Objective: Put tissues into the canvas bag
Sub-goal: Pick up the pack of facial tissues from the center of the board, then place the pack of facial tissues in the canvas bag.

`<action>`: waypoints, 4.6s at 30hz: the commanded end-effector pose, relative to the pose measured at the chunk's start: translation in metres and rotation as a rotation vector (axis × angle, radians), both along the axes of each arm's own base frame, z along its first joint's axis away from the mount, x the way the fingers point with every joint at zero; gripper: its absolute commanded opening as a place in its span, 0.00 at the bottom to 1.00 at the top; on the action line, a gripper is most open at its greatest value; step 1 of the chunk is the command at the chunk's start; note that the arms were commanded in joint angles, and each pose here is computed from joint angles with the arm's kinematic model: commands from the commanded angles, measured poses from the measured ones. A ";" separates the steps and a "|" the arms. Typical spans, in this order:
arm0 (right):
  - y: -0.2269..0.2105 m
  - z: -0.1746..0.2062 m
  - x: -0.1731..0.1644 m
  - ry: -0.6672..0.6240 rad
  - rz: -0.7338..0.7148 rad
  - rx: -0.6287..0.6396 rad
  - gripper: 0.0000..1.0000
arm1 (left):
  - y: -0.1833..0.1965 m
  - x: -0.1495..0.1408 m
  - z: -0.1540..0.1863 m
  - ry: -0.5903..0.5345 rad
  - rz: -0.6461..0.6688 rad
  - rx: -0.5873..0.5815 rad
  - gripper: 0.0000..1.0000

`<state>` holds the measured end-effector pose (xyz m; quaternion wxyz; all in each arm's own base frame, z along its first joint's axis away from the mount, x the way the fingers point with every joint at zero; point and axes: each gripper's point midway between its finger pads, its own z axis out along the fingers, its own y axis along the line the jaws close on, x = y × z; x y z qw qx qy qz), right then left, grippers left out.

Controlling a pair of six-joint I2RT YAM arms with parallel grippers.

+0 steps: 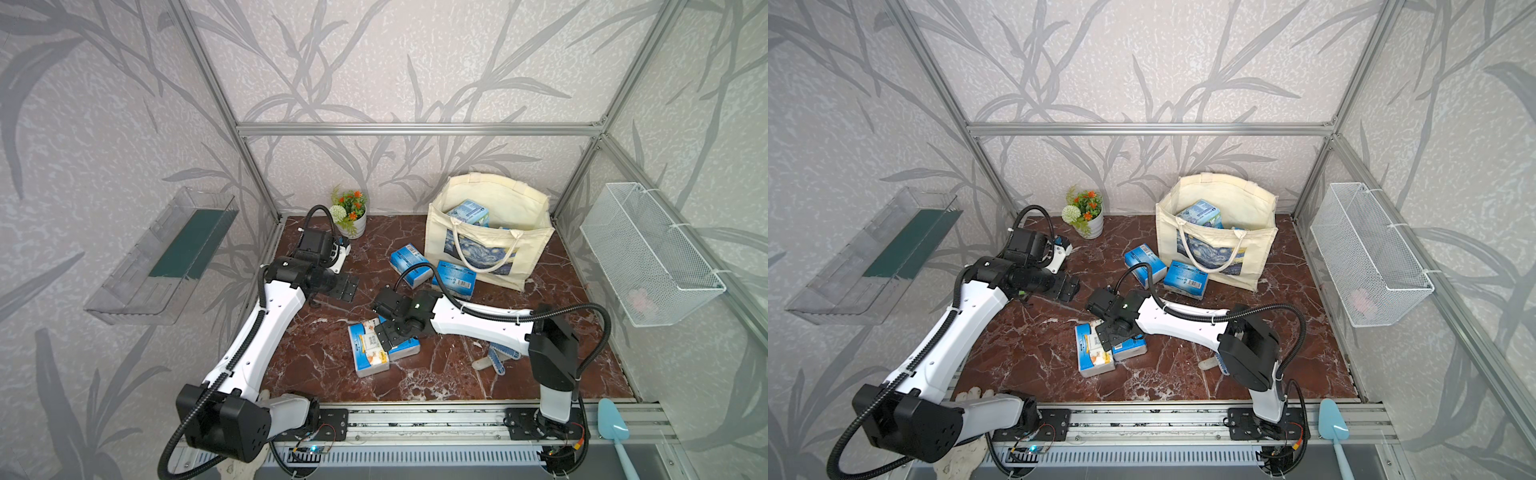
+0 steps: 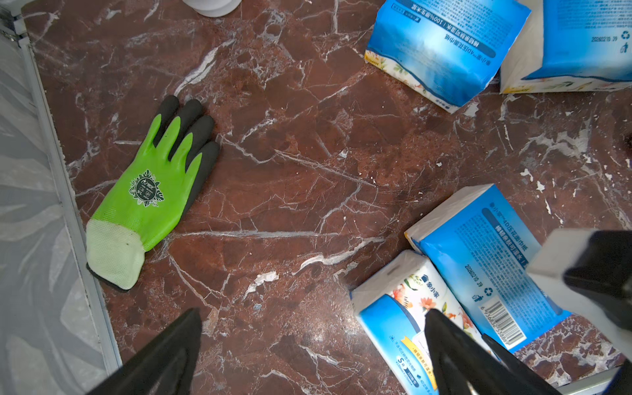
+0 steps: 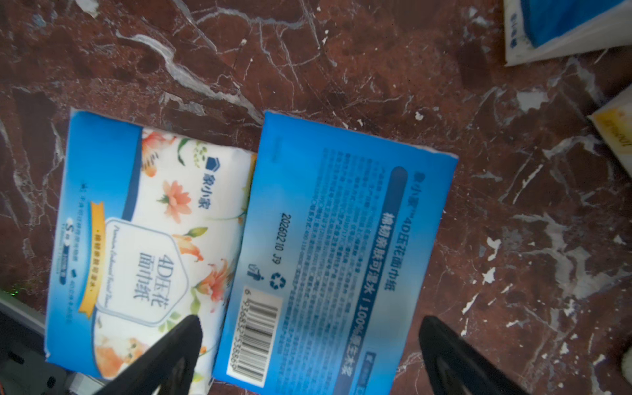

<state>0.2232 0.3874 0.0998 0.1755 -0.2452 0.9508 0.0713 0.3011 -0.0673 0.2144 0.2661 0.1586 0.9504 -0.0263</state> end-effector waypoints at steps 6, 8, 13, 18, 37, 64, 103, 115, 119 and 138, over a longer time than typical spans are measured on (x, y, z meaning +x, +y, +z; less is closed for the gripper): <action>-0.008 -0.009 0.011 -0.019 -0.043 -0.071 0.99 | -0.001 -0.001 0.013 -0.039 -0.001 -0.023 0.99; -0.013 -0.018 0.013 0.009 -0.065 -0.082 0.99 | -0.002 0.000 0.012 -0.036 0.000 -0.027 0.99; -0.003 -0.023 0.015 0.045 -0.080 0.021 0.99 | -0.002 0.002 0.014 -0.043 0.003 -0.028 0.99; -0.006 -0.033 0.020 0.068 -0.092 -0.016 0.99 | -0.002 0.002 0.013 -0.040 0.001 -0.027 0.99; -0.018 -0.056 0.030 0.072 -0.107 -0.093 0.89 | -0.002 0.005 0.011 -0.031 0.003 -0.023 0.99; -0.018 0.106 0.061 0.018 0.084 0.140 0.66 | 0.005 0.005 0.010 -0.046 0.006 0.019 0.99; -0.125 0.380 0.259 -0.684 -0.071 0.671 0.65 | 0.002 0.008 -0.013 0.043 -0.024 0.001 0.97; -0.208 0.327 0.304 -0.643 -0.286 0.456 0.66 | 0.001 0.007 -0.016 0.048 -0.031 -0.010 0.97; -0.218 0.294 0.311 -0.577 -0.325 0.369 0.66 | -0.001 0.007 -0.017 0.051 -0.036 -0.017 0.97; -0.227 0.195 0.317 -0.340 -0.422 0.226 0.70 | -0.003 0.003 -0.017 0.048 -0.046 -0.030 0.97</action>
